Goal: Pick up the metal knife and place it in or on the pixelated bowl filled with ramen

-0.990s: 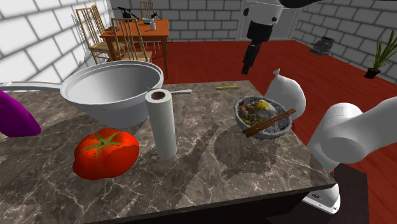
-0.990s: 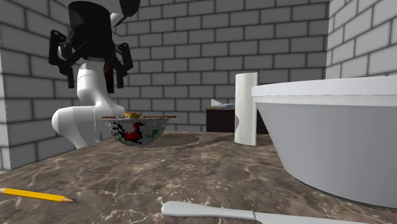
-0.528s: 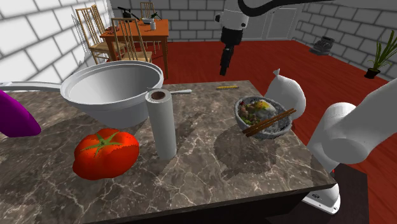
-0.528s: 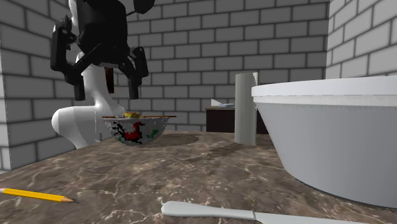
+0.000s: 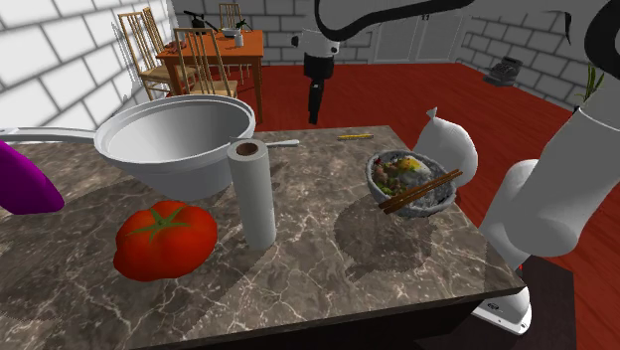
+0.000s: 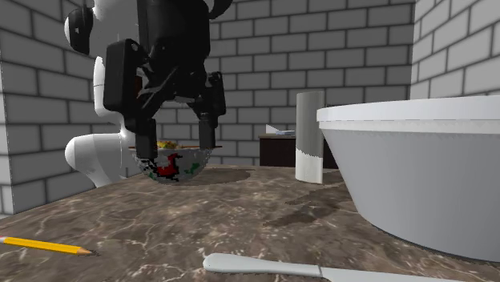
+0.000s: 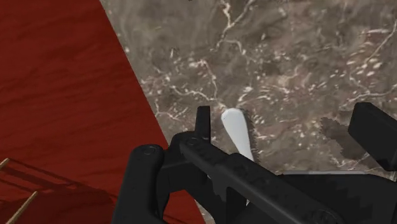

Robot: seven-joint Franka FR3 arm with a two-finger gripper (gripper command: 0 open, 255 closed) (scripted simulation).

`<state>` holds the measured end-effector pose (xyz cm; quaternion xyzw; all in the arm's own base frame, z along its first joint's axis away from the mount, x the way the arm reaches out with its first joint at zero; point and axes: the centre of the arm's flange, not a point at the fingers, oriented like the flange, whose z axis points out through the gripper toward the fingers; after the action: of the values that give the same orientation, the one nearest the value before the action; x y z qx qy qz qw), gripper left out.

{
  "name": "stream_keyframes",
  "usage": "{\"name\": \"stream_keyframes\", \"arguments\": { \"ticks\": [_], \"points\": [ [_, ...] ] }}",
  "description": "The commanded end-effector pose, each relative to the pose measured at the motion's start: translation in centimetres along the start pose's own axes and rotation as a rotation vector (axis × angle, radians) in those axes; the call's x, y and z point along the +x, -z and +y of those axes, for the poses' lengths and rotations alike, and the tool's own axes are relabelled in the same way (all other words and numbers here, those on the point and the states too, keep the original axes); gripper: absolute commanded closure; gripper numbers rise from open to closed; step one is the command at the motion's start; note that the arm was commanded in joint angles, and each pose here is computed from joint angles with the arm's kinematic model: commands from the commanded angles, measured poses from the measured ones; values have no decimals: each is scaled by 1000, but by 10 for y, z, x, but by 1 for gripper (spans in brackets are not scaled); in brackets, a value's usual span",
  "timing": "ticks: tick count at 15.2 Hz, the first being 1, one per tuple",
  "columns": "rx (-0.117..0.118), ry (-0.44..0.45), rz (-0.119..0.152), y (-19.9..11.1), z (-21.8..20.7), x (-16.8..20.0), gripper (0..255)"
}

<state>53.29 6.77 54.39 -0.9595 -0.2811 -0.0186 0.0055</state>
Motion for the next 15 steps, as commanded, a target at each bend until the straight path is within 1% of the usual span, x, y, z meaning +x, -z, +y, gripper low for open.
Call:
{"name": "stream_keyframes", "arguments": {
  "ticks": [1,11,15],
  "points": [
    [-1,49,-7,-12,0,26,0],
    [-9,281,-39,-60,-11,150,0],
    [-9,281,-39,-81,-11,149,0]
  ]
}}
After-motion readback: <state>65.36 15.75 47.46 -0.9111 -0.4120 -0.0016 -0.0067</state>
